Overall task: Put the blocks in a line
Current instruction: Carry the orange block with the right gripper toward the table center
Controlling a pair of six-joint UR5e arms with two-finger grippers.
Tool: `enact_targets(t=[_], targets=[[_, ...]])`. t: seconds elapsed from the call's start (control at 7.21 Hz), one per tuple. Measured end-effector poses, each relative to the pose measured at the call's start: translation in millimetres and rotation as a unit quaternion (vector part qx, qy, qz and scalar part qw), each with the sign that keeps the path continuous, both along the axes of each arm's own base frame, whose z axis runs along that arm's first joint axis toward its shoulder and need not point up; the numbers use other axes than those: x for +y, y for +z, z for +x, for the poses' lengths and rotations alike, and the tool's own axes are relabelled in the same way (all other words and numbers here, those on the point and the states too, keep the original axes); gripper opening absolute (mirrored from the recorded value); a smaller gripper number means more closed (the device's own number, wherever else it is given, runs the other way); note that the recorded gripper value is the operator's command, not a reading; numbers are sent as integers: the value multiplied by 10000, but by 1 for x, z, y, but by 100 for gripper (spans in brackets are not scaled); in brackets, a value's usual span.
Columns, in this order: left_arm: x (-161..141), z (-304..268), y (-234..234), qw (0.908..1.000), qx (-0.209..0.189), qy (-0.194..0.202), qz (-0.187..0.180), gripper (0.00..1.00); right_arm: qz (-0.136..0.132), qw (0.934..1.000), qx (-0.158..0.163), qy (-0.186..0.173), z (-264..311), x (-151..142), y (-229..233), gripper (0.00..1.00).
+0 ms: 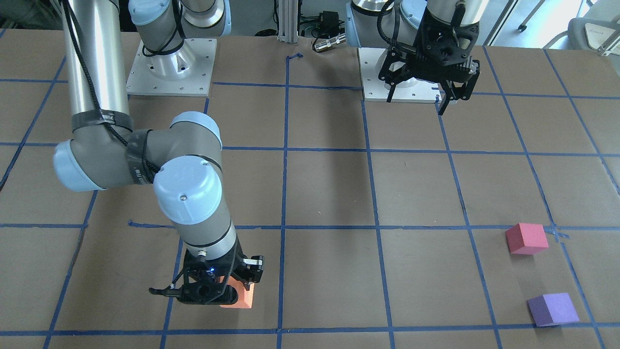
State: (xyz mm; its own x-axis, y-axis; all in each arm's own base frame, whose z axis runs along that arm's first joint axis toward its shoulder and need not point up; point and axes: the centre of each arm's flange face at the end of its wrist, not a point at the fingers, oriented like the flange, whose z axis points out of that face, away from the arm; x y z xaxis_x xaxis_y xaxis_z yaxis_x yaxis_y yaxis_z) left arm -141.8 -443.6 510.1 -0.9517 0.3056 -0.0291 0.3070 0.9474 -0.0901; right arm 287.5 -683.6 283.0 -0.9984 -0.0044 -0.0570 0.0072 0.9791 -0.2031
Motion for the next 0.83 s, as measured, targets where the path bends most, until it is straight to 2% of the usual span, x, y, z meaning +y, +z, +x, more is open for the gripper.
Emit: enact_targets(t=[0.42, 0.83], targets=[[0, 0, 0, 10000, 0, -1, 3, 100, -60, 9985, 250, 483, 74, 1, -28, 0], [0, 0, 0, 10000, -7, -25, 3, 100, -13, 9971, 286, 701, 102, 3, -48, 0]])
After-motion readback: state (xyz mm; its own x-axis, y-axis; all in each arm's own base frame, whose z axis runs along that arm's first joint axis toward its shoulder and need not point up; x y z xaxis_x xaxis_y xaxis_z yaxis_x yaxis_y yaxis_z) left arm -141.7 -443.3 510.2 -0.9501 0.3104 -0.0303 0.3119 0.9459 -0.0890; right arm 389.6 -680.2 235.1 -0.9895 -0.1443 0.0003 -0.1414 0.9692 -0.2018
